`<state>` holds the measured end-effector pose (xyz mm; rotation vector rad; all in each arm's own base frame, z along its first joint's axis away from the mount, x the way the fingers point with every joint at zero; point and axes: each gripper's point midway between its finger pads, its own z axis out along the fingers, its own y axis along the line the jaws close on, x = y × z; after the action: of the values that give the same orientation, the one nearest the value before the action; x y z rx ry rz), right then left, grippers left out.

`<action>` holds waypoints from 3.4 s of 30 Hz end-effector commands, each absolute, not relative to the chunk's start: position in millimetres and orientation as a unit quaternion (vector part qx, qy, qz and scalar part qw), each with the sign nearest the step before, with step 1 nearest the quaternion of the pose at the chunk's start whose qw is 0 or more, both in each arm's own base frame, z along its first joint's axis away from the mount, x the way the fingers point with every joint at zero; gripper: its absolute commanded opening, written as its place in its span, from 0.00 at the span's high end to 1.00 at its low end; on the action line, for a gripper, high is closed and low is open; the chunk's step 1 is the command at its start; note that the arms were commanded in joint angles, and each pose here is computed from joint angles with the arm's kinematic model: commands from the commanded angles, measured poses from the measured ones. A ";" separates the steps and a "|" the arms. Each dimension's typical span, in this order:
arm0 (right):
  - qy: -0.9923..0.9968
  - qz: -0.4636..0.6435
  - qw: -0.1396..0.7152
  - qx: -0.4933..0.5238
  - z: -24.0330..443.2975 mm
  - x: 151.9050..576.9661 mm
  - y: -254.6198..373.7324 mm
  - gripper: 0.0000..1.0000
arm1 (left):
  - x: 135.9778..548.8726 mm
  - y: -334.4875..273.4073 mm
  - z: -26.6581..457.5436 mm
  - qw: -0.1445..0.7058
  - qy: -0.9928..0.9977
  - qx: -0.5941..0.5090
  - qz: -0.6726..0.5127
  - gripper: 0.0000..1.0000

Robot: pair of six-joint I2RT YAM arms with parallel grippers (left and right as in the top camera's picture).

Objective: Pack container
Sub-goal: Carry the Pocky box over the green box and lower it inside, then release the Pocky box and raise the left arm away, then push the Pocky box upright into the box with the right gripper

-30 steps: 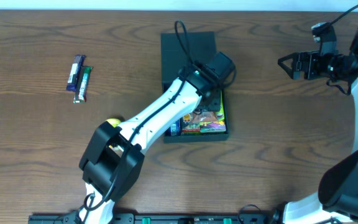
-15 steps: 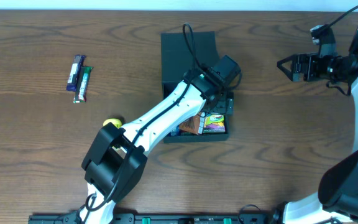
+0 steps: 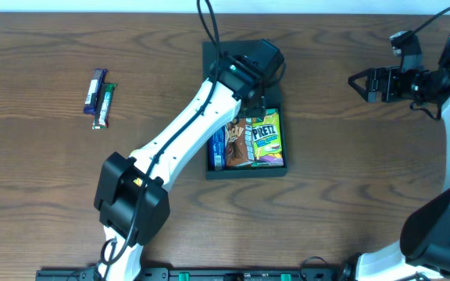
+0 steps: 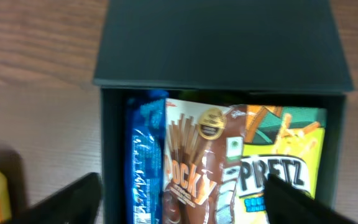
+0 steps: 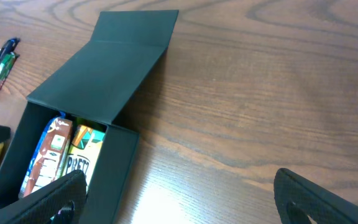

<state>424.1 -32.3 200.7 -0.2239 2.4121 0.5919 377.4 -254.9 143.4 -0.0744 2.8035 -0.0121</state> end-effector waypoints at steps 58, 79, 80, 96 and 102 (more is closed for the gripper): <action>0.897 0.300 0.237 -0.224 191.7 384.8 72.3 0.03 | 441.6 -194.0 123.6 0.111 0.984 0.001 -0.136 0.94; 0.852 0.405 0.056 -0.326 85.1 342.6 225.3 0.17 | 464.9 -146.4 126.3 0.133 0.981 0.007 -0.139 0.94; 0.853 0.405 0.053 -0.325 82.3 342.6 225.1 0.17 | 464.9 -146.4 126.3 0.133 0.981 0.007 -0.139 0.94; 0.878 0.403 0.037 -0.257 81.9 351.9 209.6 0.16 | 465.5 -146.6 126.5 0.135 0.981 0.007 -0.139 0.94; 0.894 0.373 0.028 -0.247 73.3 352.9 201.7 0.09 | 468.3 -147.2 127.5 0.141 0.980 0.007 -0.140 0.94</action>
<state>353.4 203.9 81.6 -0.7888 2.7182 1.1660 464.0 -147.5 128.4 0.0003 2.8363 -0.4002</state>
